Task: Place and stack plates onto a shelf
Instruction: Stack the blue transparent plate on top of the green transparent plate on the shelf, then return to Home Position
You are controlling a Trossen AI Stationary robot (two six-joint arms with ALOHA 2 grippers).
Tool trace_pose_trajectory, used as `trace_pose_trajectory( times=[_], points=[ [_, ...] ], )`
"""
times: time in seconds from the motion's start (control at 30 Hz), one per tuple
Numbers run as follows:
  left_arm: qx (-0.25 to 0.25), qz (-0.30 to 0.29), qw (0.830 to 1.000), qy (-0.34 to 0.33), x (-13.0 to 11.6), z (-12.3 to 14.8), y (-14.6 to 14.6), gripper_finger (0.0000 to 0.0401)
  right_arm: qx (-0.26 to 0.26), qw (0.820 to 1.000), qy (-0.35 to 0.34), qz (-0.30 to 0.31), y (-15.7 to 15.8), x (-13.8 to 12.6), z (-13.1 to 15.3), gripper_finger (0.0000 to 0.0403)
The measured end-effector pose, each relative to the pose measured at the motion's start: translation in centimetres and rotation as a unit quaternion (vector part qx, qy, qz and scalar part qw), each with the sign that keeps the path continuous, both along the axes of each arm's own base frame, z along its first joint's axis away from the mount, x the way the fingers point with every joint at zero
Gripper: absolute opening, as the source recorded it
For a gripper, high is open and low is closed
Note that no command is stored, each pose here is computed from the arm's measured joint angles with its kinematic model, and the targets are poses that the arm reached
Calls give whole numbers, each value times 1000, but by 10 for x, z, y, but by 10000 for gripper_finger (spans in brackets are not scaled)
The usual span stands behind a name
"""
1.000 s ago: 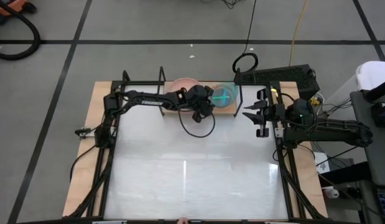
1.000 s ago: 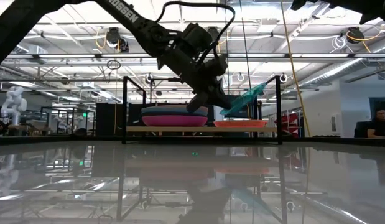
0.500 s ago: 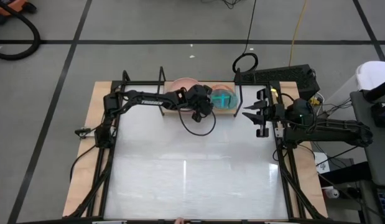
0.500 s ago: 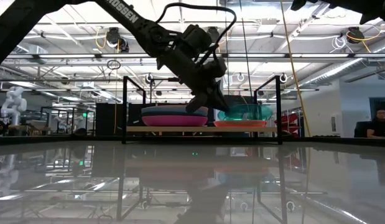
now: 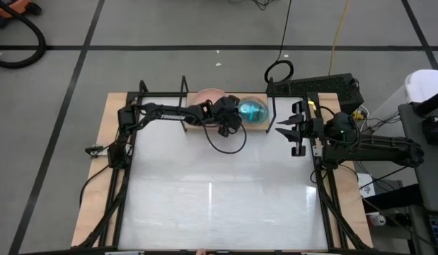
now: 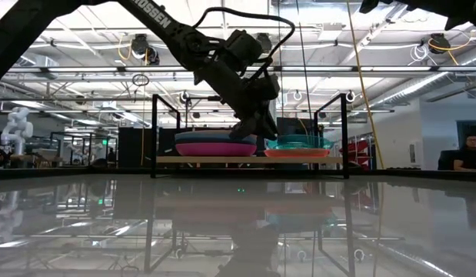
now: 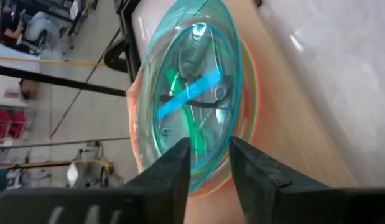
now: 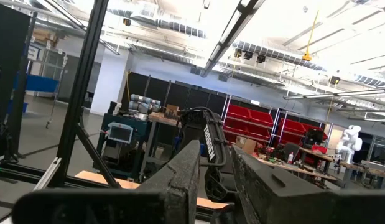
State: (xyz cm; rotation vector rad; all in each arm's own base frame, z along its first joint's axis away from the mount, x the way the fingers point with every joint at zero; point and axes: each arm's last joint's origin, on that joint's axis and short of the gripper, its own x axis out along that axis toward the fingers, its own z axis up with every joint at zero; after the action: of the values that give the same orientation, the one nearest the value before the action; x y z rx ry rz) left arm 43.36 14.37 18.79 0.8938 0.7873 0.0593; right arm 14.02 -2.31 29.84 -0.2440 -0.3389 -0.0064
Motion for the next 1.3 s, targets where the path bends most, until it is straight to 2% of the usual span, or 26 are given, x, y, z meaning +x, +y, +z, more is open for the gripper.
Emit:
trace_pose_trajectory(
  times=[0.2,0.37,0.5,0.6,0.77,0.93,1.03,1.1,1.2,1.3],
  points=[
    [15,22,1000,-7,1,9,-10,169,1,1000,3,0,0,0,-1,75],
    [17,29,999,-33,-3,32,-22,186,2,1000,7,0,0,0,-1,75],
    [17,77,995,-69,-13,64,-33,188,8,1000,11,2,0,1,-2,75],
    [-9,109,988,-106,-30,98,-45,188,13,1000,16,3,0,1,-3,75],
    [-88,138,972,-171,-81,165,-69,183,15,999,29,5,0,1,-5,75],
    [-187,164,948,-196,-142,205,-86,143,19,999,32,7,0,1,-6,75],
    [-210,166,938,-218,-178,206,-96,107,20,999,38,7,0,2,-7,75],
    [-227,170,931,-227,-204,198,-103,86,20,999,39,7,0,2,-7,75],
    [-259,177,913,-262,-246,180,-111,68,20,999,39,7,0,2,-7,75],
    [-293,165,885,-323,-282,155,-119,63,20,999,39,7,0,2,-7,75]
  ],
)
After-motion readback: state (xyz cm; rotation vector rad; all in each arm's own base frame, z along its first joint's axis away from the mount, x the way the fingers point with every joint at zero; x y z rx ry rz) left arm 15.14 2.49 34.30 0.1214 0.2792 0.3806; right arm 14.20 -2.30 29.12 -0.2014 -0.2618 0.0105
